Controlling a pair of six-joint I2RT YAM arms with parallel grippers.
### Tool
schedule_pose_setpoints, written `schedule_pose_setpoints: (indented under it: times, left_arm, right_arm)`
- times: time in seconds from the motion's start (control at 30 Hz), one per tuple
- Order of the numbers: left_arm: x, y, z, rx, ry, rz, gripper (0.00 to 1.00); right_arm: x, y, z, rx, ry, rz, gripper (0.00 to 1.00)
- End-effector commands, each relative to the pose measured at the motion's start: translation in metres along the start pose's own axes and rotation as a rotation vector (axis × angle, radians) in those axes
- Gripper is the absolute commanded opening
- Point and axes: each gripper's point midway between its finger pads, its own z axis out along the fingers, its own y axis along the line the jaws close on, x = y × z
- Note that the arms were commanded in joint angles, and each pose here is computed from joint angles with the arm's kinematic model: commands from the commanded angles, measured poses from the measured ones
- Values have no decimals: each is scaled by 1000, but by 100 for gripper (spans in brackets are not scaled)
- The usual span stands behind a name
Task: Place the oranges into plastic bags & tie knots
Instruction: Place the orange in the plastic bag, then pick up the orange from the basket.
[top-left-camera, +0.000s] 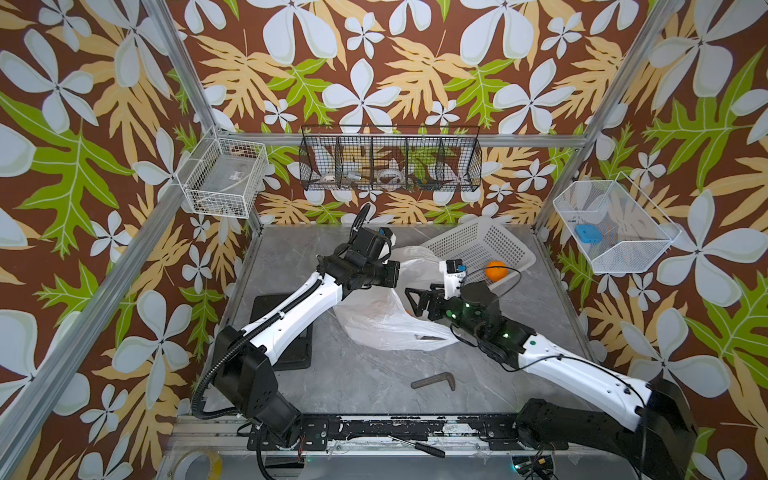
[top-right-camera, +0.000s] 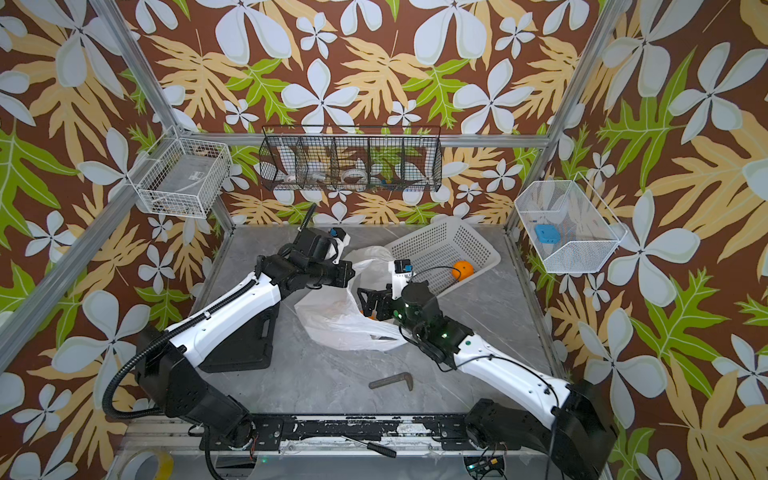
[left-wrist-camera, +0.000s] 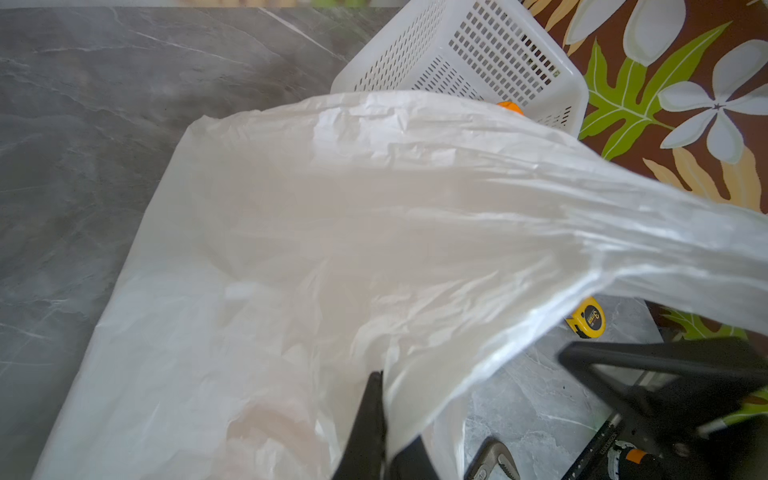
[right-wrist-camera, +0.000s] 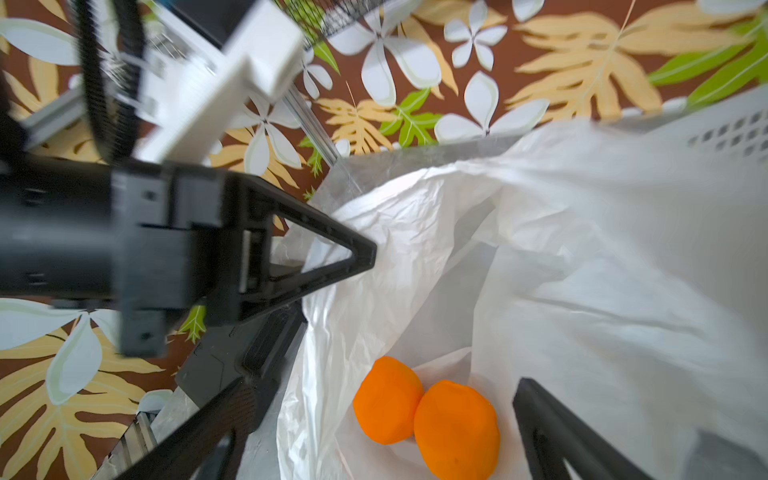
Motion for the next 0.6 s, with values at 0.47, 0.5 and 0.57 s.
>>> schedule_pose_setpoints:
  times: [0.47, 0.5, 0.57]
  left_arm:
    - [-3, 2, 0, -8, -27, 4, 0]
    - [-2, 2, 0, -9, -26, 4, 0]
    - [-2, 3, -1, -12, -26, 4, 0]
  right_arm:
    - [-28, -185, -85, 829, -48, 28, 92]
    - [-22, -199, -76, 839, 13, 60, 91]
    - [-15, -217, -58, 855, 113, 64, 91]
